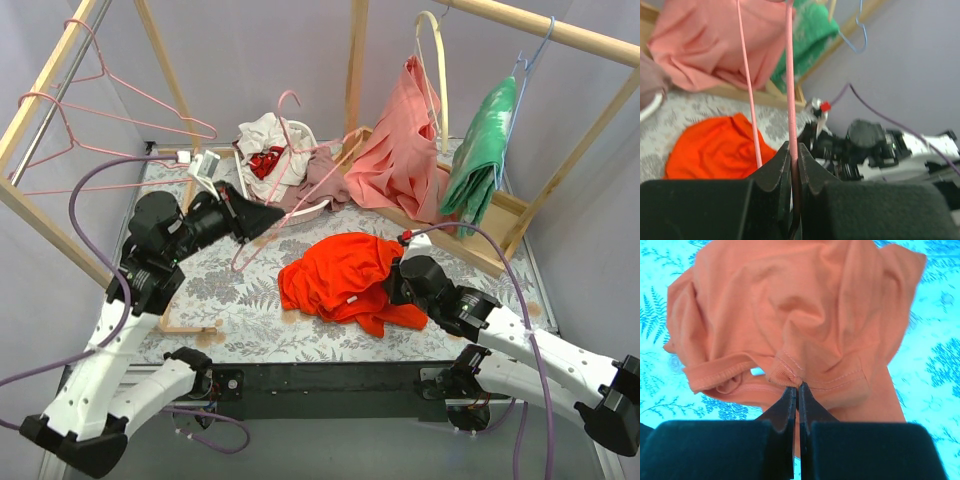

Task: Place the t-shirt on the hanger
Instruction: Pick up the hanger from the clothesline, then place the T-shirt on the hanger.

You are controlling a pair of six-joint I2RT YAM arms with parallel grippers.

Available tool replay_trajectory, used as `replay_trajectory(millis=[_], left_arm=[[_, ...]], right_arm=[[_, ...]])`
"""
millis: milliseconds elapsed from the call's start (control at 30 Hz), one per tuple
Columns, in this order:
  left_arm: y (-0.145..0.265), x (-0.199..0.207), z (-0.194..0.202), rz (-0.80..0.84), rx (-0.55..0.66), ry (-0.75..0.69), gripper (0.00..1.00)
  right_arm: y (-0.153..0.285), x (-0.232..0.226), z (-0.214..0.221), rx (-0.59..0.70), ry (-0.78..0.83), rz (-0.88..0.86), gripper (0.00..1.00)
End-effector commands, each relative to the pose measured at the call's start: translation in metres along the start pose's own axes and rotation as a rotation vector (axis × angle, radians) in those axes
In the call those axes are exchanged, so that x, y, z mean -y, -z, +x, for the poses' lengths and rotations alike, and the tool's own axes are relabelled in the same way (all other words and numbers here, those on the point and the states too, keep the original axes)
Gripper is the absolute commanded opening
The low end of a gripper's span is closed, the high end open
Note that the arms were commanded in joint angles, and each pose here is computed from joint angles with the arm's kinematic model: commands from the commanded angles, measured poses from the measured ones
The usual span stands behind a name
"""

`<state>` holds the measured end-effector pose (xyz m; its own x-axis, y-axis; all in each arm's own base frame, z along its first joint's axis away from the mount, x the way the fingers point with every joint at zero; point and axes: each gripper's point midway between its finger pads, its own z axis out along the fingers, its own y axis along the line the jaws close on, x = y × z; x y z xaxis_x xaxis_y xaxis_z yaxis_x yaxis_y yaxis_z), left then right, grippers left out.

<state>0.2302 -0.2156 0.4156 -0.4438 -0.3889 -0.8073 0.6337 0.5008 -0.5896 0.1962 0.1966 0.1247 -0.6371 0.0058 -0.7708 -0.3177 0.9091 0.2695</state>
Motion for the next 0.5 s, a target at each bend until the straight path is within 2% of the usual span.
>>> replay_trajectory(millis=[0, 67, 200, 367, 467], left_arm=[[0.046, 0.023, 0.055, 0.127, -0.185, -0.047, 0.0], [0.059, 0.019, 0.078, 0.131, -0.267, -0.061, 0.0], [0.081, 0.02, 0.101, 0.145, -0.344, -0.11, 0.0], [0.095, 0.017, 0.133, 0.174, -0.478, -0.112, 0.0], [0.097, 0.004, 0.148, 0.136, -0.548, -0.105, 0.0]], right_arm=[[0.008, 0.022, 0.0, 0.058, -0.058, 0.086, 0.01], [0.009, 0.031, -0.002, 0.068, -0.057, 0.138, 0.01], [0.006, 0.042, -0.014, 0.068, -0.033, 0.235, 0.01], [-0.006, 0.048, -0.042, 0.035, -0.032, 0.261, 0.01], [-0.006, 0.052, -0.064, 0.051, -0.057, 0.254, 0.01]])
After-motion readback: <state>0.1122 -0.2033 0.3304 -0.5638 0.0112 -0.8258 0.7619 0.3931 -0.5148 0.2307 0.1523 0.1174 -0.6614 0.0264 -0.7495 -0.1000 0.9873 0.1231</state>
